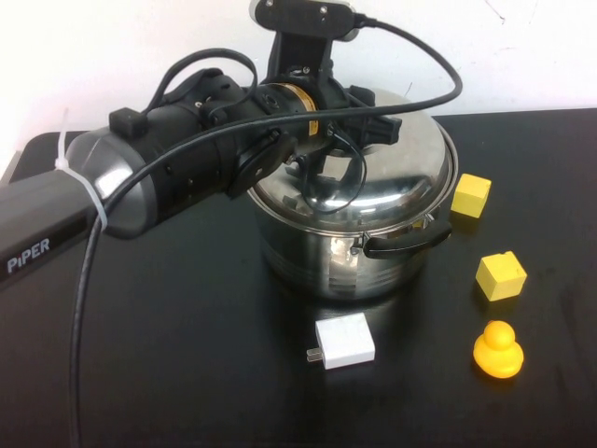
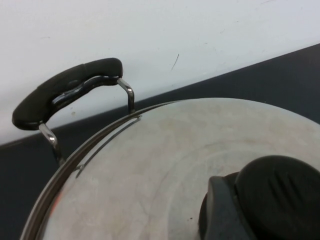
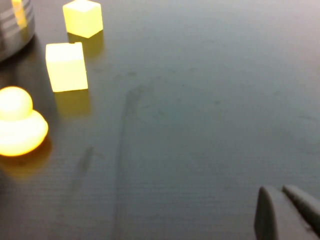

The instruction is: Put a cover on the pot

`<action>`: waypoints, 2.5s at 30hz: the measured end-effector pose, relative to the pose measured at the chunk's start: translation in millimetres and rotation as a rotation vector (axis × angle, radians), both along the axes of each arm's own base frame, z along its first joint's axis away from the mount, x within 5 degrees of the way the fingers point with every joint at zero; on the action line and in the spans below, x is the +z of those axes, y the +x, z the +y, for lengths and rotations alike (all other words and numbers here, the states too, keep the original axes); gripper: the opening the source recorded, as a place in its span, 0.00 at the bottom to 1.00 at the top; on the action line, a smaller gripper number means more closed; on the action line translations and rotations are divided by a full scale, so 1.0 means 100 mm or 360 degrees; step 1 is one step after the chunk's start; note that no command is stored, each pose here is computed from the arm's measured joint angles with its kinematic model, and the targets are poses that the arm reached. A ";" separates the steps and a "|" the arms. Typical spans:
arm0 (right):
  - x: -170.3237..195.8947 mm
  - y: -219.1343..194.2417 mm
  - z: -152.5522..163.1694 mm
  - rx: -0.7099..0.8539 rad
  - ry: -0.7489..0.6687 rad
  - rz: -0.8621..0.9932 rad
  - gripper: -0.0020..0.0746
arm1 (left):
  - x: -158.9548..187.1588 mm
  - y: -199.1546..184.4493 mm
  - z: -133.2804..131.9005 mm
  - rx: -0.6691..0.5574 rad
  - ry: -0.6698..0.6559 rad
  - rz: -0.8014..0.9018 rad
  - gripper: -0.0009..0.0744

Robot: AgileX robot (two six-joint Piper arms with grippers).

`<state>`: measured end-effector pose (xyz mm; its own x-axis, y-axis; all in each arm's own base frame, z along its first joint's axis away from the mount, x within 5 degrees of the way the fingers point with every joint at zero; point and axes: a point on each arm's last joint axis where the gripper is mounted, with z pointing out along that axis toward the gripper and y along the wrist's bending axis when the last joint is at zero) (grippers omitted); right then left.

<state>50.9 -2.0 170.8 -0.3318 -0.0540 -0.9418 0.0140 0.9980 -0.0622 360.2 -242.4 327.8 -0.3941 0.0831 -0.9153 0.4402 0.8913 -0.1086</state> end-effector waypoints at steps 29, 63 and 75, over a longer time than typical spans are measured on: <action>0.00 0.00 0.00 0.0000 0.0000 0.0000 0.02 | 0.26 -0.11 0.07 -0.0026 0.0073 -0.0153 0.68; 0.00 0.00 0.00 0.0000 0.0000 0.0000 0.02 | 1.21 -2.37 1.90 0.0340 -0.0125 -0.0350 0.01; 0.00 0.00 0.00 0.0000 0.0000 0.0000 0.02 | 0.96 -2.45 1.96 0.0341 -0.0098 -0.0275 0.01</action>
<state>50.9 -2.0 170.8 -0.3318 -0.0540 -0.9418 0.0140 0.9980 -0.0622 115.5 -46.6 424.0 -0.2345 -0.0435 -0.9712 0.2591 0.9601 -0.1055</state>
